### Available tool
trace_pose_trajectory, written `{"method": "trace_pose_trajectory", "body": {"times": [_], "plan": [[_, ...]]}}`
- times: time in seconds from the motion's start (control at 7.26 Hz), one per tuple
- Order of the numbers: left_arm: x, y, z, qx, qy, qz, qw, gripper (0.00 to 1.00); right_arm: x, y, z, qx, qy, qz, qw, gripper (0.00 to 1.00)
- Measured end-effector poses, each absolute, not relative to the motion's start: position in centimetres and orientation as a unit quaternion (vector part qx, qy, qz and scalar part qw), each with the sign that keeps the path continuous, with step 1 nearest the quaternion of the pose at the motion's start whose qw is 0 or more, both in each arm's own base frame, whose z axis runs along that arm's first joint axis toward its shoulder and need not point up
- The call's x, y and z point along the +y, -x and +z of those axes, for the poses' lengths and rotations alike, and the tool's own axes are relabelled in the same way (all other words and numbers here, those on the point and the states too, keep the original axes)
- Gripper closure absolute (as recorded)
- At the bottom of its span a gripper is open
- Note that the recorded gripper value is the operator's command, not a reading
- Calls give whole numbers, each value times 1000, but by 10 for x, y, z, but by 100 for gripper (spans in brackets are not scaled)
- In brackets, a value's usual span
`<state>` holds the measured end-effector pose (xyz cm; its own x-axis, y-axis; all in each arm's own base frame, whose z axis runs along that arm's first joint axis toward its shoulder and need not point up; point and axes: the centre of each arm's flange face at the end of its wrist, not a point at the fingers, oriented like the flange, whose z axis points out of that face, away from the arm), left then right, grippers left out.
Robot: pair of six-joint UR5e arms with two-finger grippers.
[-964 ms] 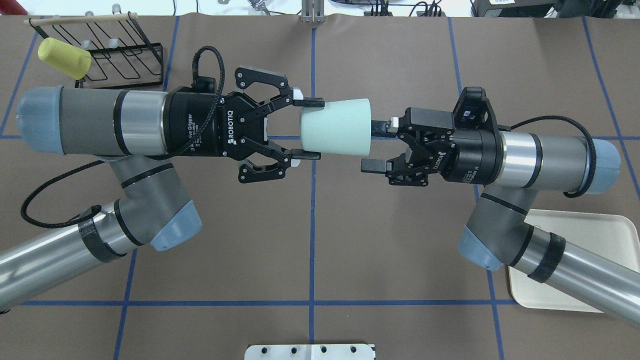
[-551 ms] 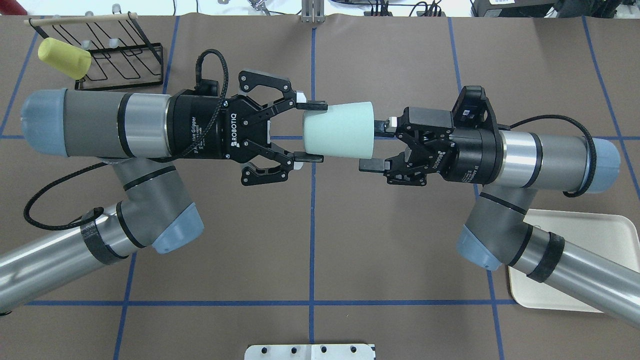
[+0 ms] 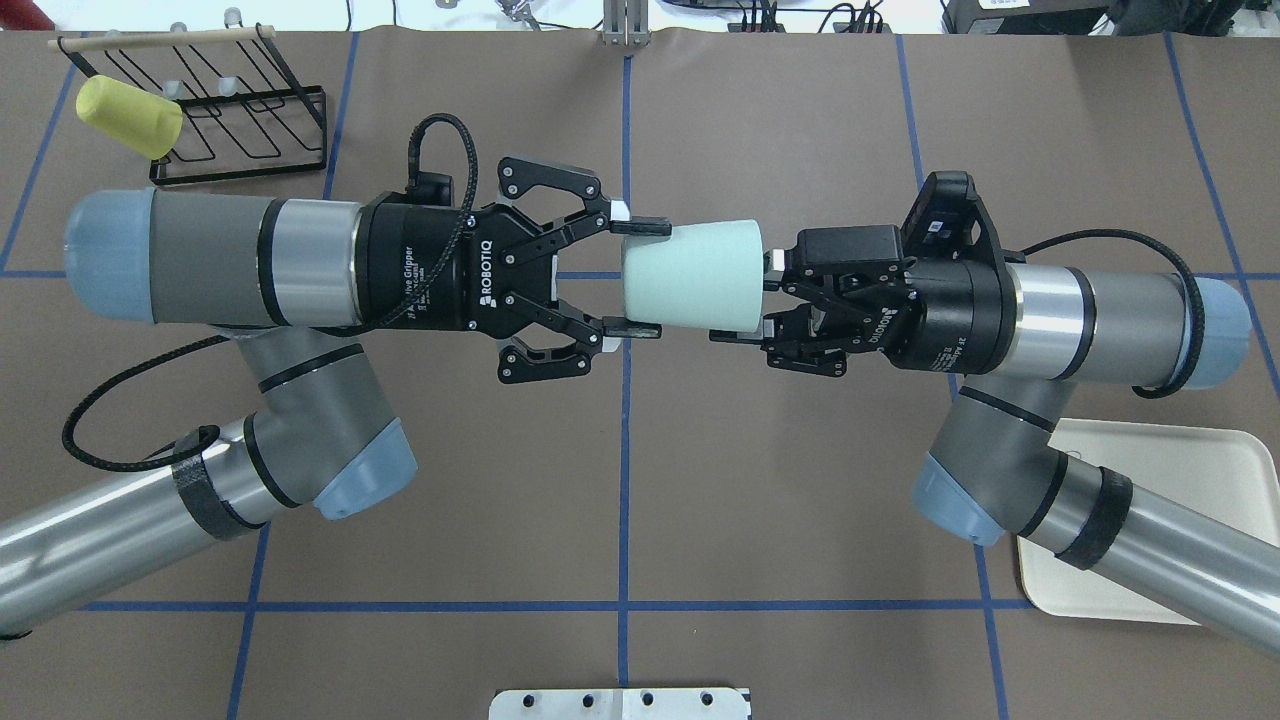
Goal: Left arm grabs green cup and hands to right arm on tray
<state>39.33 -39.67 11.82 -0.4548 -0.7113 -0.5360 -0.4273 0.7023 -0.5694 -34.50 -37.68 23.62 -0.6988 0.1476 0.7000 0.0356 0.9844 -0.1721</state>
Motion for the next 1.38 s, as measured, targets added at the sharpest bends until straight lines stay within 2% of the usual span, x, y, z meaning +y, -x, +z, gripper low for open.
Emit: {"method": "trace_pose_trajectory", "body": {"times": [0.14, 0.28, 0.41, 0.55, 1.38], "plan": [[-394, -395, 118, 833, 344, -178, 395, 100, -376, 344, 236, -919, 50, 72, 384, 74], [-392, -397, 118, 832, 346, -177, 396, 100, -376, 344, 236, -919, 50, 71, 384, 91], [-391, -397, 118, 832, 347, -176, 395, 33, -375, 344, 236, -919, 50, 71, 384, 100], [-390, -398, 118, 832, 347, -176, 395, 0, -375, 344, 237, -919, 51, 70, 385, 100], [-391, -380, 121, 837, 335, -167, 398, 0, -373, 334, 241, -922, 48, 69, 379, 100]]}}
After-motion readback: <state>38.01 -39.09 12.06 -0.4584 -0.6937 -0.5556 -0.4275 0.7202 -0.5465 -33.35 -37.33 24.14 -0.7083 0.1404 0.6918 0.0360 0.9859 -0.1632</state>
